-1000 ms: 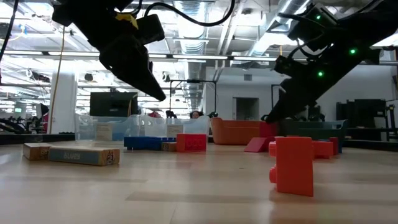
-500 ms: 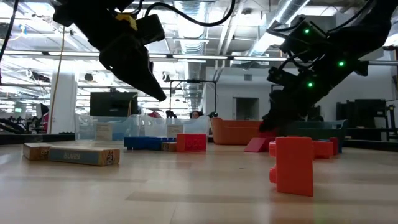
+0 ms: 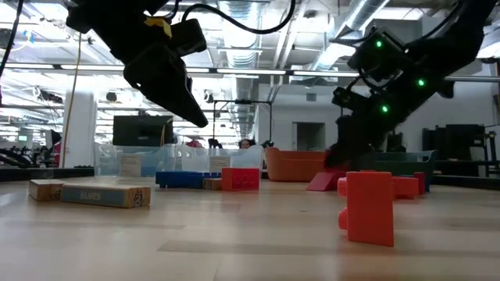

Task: Sort blocks
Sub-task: Put the red block into the orange bin

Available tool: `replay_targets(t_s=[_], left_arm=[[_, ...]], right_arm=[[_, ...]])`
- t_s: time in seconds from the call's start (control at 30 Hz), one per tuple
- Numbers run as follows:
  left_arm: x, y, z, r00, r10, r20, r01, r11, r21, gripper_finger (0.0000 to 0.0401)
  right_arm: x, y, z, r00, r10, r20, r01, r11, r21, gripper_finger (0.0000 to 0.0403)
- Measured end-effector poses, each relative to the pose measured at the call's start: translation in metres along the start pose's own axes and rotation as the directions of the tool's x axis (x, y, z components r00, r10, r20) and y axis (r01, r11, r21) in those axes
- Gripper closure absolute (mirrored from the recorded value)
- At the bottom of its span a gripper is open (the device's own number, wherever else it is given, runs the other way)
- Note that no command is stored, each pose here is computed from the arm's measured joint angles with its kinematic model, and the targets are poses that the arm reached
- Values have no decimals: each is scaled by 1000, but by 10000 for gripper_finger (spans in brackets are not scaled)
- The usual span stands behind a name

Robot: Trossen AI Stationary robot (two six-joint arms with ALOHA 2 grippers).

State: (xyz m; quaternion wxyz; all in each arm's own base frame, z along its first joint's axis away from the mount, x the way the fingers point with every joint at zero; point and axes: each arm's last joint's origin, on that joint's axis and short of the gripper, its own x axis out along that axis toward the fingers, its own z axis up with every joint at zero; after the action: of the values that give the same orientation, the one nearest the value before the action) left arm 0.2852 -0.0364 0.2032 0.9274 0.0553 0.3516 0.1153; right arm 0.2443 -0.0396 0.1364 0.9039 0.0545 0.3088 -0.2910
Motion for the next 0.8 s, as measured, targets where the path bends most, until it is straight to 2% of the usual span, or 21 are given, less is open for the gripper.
replay_targets(t_s=[0.17,0.33,0.43,0.57,0.8], left_arm=[[0,0,0,1000,0,1,0,1000,10,209],[0,0,0,1000,0,1,0,1000,9,209],[0,0,0,1000,1,1,-1,1000,10,209],[0,0,0,1000,1,1,-1,1000,18,209],[0,0,-2,1000,4,-22,-3,999,39,209]], right_arm=[[-2,-18,44,993,-10,113,10,1000,3,249],[11,-51,75,989,-113,96,112,994,10,249],[26,-74,84,986,-163,36,162,986,33,243],[43,-98,93,979,-202,4,201,977,75,206],[57,-108,99,991,-128,-37,130,988,80,164]])
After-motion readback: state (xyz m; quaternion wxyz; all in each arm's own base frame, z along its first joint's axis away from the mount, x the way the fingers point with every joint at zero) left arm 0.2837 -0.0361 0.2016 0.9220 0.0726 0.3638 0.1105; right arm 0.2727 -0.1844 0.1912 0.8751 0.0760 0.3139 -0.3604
